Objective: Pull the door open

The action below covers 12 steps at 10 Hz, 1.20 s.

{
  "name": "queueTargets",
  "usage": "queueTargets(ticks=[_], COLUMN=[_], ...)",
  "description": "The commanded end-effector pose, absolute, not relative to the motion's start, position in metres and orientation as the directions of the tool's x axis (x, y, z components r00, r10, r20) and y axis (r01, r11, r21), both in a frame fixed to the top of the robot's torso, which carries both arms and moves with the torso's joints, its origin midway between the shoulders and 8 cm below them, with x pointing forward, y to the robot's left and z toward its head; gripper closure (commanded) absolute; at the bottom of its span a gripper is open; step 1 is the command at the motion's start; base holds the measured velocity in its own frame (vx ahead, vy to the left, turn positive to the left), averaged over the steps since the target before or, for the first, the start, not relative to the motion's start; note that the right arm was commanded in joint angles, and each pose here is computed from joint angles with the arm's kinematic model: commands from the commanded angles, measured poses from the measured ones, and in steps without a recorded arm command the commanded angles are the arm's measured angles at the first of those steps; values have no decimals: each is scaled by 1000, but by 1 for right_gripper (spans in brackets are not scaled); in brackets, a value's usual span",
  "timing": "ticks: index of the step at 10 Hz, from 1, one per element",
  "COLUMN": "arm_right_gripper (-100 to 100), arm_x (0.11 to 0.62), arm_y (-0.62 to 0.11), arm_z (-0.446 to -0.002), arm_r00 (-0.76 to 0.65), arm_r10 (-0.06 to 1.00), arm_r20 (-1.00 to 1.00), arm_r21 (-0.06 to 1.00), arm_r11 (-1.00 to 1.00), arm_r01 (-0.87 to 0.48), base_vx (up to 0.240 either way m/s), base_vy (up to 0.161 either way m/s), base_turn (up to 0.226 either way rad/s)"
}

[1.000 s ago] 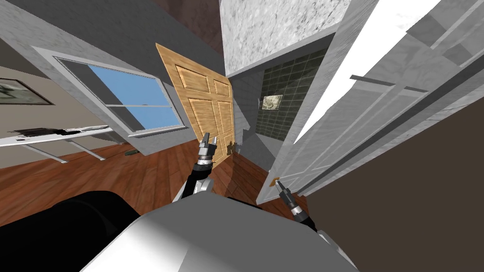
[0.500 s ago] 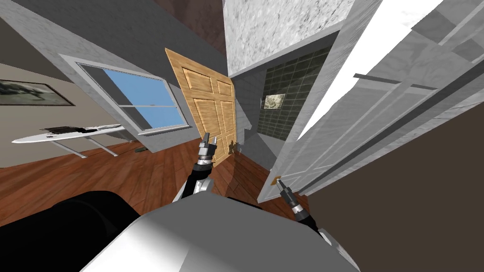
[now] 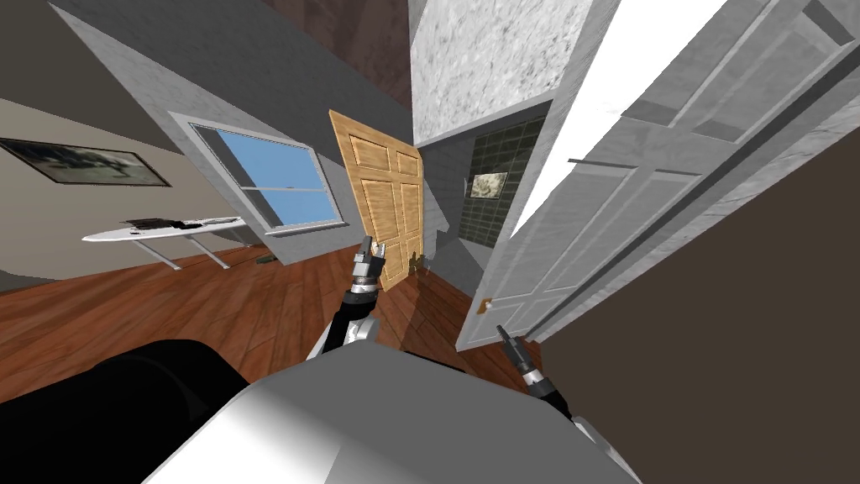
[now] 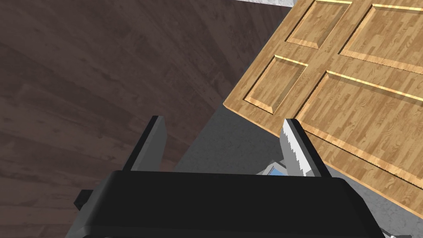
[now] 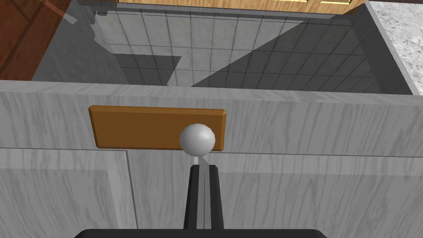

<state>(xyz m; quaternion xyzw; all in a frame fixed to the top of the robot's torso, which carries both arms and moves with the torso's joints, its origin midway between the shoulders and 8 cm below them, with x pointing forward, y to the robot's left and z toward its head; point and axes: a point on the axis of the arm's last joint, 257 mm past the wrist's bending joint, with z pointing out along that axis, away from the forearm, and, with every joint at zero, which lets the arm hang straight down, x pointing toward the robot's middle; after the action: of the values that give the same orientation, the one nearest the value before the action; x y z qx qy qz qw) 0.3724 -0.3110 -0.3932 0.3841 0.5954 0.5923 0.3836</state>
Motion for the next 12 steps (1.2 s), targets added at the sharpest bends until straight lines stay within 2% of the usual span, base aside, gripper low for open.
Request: queueTargets(ticks=[1,3,5,8,10,11,12], arm_right_gripper=[-100,-100,-100,-100,-100,100,100], arm_x=[369,369,373,379,379,379,379], arm_y=[-327,-324,-337,-362,-364,-364,-364], arm_z=[-391,-392,-392,-391,-391,-391,-391], arm_r00=[-375,-379,-335,-242,-235,-235,-235], arm_r10=[927,926,942,970,972,972,972], arm_r20=[0,-1,-2,-2,-2,-2,-2], arm_r21=[1000,1000,1000,1000,1000,1000,1000], arm_r11=[0,2,1,0,-1,-1,-1], arm_r01=[0,2,-2,-8,-11,-11,-11], base_vx=[-157,-84,66,144,109,-8,-25], base_vy=[-81,-56,20,29,31,-3,-4], base_turn=[20,3,215,322,137,-43,11])
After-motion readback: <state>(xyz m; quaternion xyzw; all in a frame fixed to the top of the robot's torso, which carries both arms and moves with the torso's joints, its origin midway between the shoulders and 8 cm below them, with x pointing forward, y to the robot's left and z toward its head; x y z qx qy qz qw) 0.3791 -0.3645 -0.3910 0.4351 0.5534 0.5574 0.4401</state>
